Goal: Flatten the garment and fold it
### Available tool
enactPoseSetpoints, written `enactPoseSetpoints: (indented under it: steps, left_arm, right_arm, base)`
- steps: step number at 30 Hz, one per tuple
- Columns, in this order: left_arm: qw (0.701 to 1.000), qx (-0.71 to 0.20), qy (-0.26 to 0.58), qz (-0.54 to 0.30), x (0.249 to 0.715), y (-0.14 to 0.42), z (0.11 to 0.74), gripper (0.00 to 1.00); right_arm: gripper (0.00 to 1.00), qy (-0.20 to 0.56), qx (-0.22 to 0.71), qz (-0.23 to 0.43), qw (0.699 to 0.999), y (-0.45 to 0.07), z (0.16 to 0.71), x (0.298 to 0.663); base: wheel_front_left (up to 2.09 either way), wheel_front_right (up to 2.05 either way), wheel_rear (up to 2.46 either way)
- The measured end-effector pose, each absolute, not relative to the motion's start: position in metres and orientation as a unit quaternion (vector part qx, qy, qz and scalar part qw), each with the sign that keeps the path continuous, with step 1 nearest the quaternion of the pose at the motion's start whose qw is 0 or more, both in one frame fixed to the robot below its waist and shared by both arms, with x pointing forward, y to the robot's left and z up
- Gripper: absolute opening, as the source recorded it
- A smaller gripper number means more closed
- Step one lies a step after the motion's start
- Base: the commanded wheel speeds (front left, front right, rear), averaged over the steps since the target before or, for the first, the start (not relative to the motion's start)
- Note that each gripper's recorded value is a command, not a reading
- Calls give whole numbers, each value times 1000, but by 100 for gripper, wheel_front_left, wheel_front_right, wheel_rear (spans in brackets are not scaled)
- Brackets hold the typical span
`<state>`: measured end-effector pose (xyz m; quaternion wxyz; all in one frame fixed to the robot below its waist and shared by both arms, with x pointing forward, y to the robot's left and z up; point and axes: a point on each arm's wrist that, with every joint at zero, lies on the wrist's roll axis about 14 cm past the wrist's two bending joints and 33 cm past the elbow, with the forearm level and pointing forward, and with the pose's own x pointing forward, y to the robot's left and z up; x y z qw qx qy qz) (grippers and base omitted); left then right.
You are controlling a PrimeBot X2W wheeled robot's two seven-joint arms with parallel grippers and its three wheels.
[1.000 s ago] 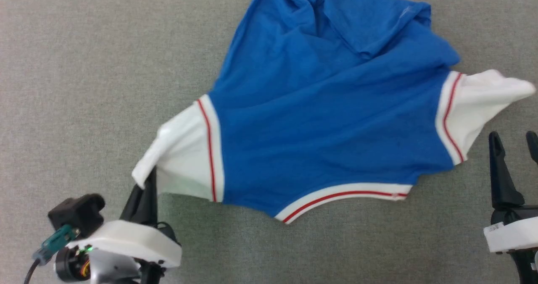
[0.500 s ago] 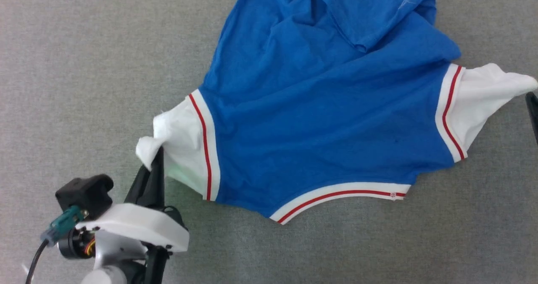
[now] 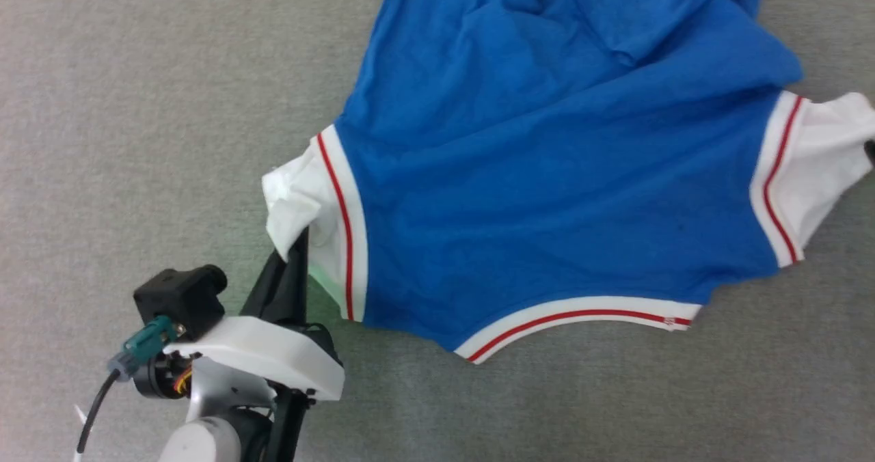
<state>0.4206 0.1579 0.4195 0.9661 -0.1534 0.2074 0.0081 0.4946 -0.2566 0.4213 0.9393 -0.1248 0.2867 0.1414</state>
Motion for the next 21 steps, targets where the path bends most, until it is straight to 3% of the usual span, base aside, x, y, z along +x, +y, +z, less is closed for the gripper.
enactPoseSetpoints:
  steps: [13,14,15,21]
  left_arm:
    - [959,-161,231,21,414,158,400,0]
    - [959,-161,233,21,414,158,399,0]
    - [958,-162,234,21,414,158,398,0]
    - [962,-187,197,10,423,151,413,0]
  right_arm:
    - [100,346,-126,206,907,-230,368,505]
    - [45,351,-125,209,904,-229,365,505]
    - [0,354,-122,211,903,-229,363,507]
    - [0,319,-75,185,926,-232,373,521]
  base:
    - [0,0,0]
    - [0,0,0]
    - [0,0,0]
    - [0,0,0]
